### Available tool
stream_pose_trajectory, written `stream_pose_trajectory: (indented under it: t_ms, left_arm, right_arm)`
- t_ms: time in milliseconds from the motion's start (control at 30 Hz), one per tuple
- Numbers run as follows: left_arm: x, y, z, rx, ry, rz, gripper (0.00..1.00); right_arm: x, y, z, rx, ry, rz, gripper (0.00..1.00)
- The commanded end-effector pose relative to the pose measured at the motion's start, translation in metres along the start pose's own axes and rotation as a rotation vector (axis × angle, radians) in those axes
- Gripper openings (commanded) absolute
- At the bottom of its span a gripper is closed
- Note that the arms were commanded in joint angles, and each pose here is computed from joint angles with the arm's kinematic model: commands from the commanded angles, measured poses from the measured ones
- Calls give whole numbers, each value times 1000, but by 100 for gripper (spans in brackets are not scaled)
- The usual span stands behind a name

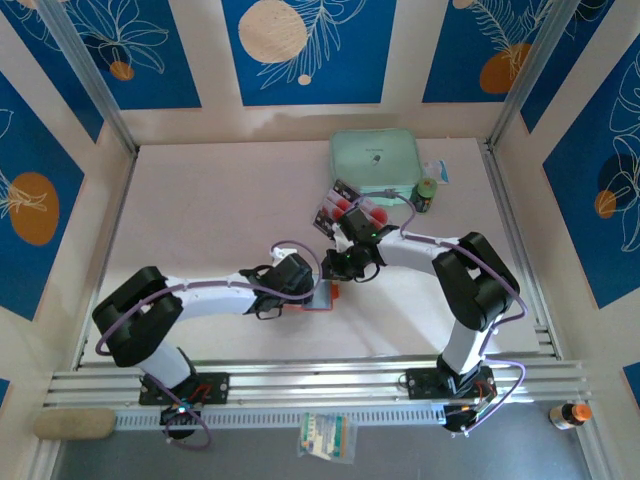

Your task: Put the credit cards into the card holder

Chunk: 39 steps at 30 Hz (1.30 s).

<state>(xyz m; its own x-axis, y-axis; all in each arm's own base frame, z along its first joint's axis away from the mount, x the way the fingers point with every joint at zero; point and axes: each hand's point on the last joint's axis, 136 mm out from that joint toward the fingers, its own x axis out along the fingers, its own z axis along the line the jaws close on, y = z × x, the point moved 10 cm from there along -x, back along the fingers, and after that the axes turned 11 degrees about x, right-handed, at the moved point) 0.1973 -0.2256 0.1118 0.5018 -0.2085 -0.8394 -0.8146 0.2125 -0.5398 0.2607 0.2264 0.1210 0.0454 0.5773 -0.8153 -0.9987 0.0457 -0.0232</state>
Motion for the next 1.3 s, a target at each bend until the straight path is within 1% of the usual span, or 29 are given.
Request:
stream_pose_trajectory:
  t_ms: [0,133,300,400,600,800,1033,1133,1267]
  left_arm:
    - [-1,5,0,10,9,4,76]
    - [0,6,1,9,7,7,77]
    - [-4,3,1,11,2,-7,89]
    - [-6,1,0,12,6,-16,92]
    - [-7,1,1,11,8,-21,96]
    - [-7,1,1,10,8,-25,98]
    - [-4,4,2,15,3,-15,99]
    - [-3,9,4,10,0,-10,95]
    - [-1,13,6,-1,13,-14,86]
  right_arm:
    - [4,3,2,9,-15,29,17]
    - [3,4,2,9,-17,26,19]
    - [1,3,4,2,-23,21,8]
    - [2,3,3,-1,-14,28,4]
    - [9,3,-2,3,20,41,0]
    - [21,6,-3,5,34,75,0]
    - [28,7,5,-10,31,91,0]
    - [27,5,7,-8,27,88,0]
    - [22,4,8,-5,19,76,0]
